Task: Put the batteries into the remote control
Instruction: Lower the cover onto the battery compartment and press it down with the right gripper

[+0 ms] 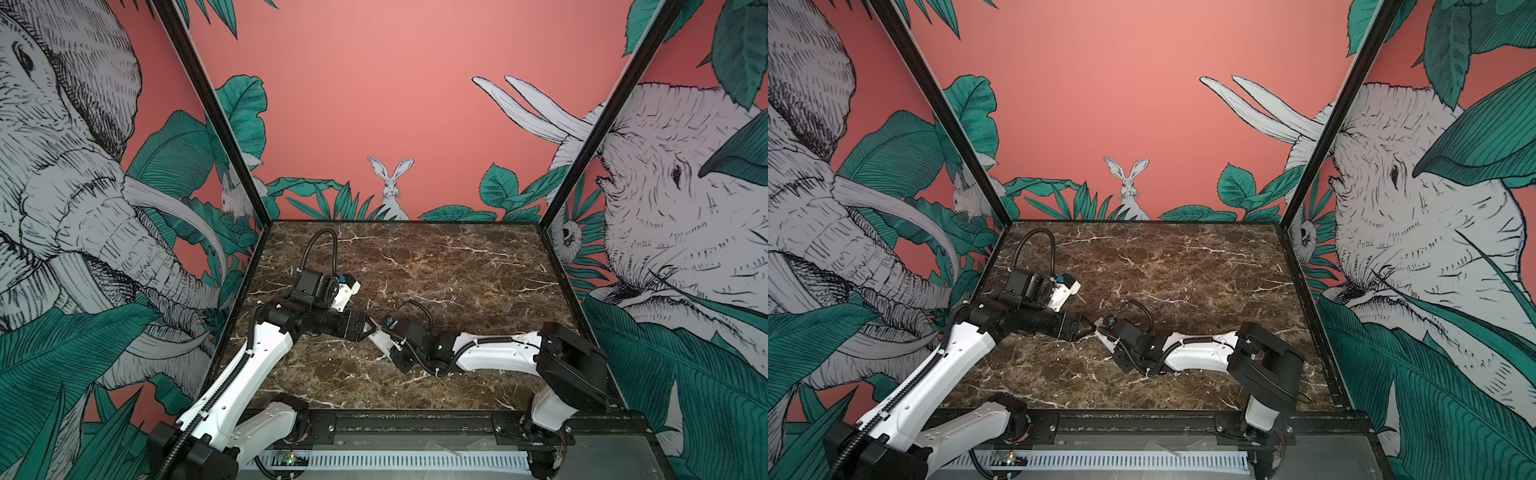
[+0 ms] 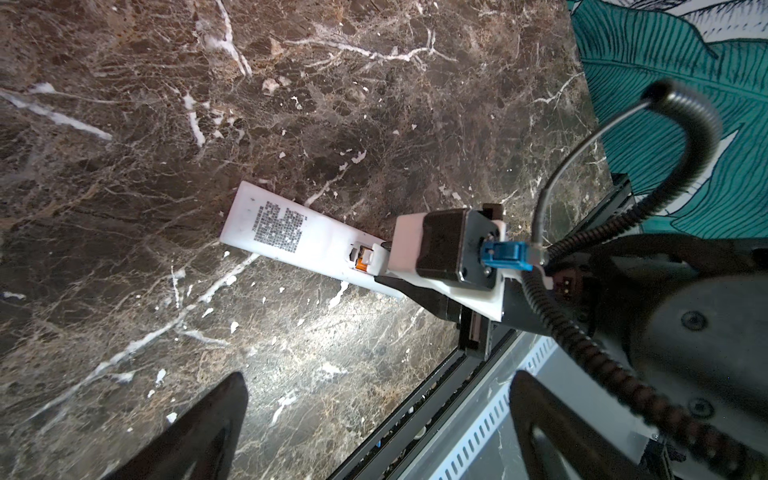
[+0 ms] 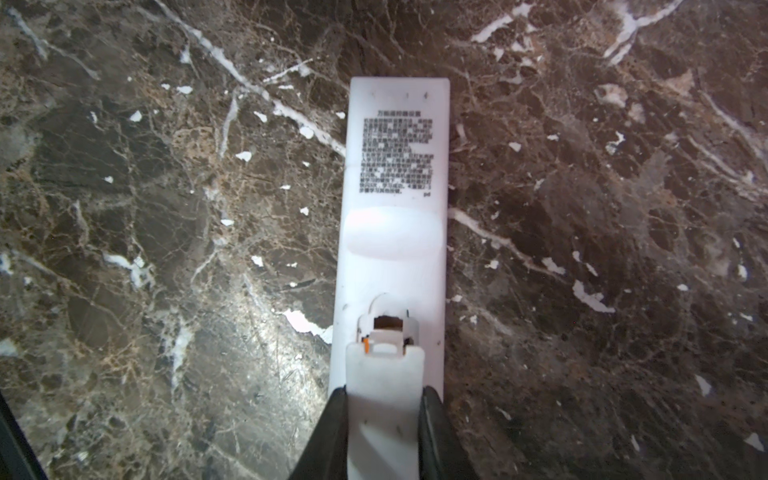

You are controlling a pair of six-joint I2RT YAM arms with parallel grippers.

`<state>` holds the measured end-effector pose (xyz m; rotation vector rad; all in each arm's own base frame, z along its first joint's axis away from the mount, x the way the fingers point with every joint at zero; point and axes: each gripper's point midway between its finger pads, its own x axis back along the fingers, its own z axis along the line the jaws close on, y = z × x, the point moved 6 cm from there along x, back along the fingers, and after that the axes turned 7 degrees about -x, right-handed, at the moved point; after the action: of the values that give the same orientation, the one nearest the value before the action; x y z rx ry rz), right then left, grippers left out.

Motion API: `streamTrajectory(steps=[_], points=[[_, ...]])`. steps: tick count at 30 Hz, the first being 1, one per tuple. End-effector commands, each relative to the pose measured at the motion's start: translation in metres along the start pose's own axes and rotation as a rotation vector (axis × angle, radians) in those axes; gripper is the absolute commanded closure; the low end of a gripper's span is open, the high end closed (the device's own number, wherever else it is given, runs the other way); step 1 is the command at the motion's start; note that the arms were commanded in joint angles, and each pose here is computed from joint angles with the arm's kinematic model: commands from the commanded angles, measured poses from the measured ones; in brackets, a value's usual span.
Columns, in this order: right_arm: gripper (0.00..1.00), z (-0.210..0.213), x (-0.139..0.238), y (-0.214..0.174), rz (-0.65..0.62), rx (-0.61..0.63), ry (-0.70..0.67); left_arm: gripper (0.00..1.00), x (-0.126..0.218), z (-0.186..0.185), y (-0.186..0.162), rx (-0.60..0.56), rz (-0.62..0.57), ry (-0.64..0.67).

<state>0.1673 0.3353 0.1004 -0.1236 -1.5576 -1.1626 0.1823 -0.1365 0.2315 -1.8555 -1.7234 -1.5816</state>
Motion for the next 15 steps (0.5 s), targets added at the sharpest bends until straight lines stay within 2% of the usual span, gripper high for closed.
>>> streamTrajectory(steps=[1,15], points=[[0.76,0.0014,0.0039,-0.0033,0.012,0.020,0.009,0.01,0.0020,0.0001,-0.0043,-0.010,-0.004,0.003],[0.75,0.0045,0.0007,-0.0115,0.082,0.051,0.035,0.01,0.0028,-0.0001,-0.0049,-0.012,-0.007,0.007]])
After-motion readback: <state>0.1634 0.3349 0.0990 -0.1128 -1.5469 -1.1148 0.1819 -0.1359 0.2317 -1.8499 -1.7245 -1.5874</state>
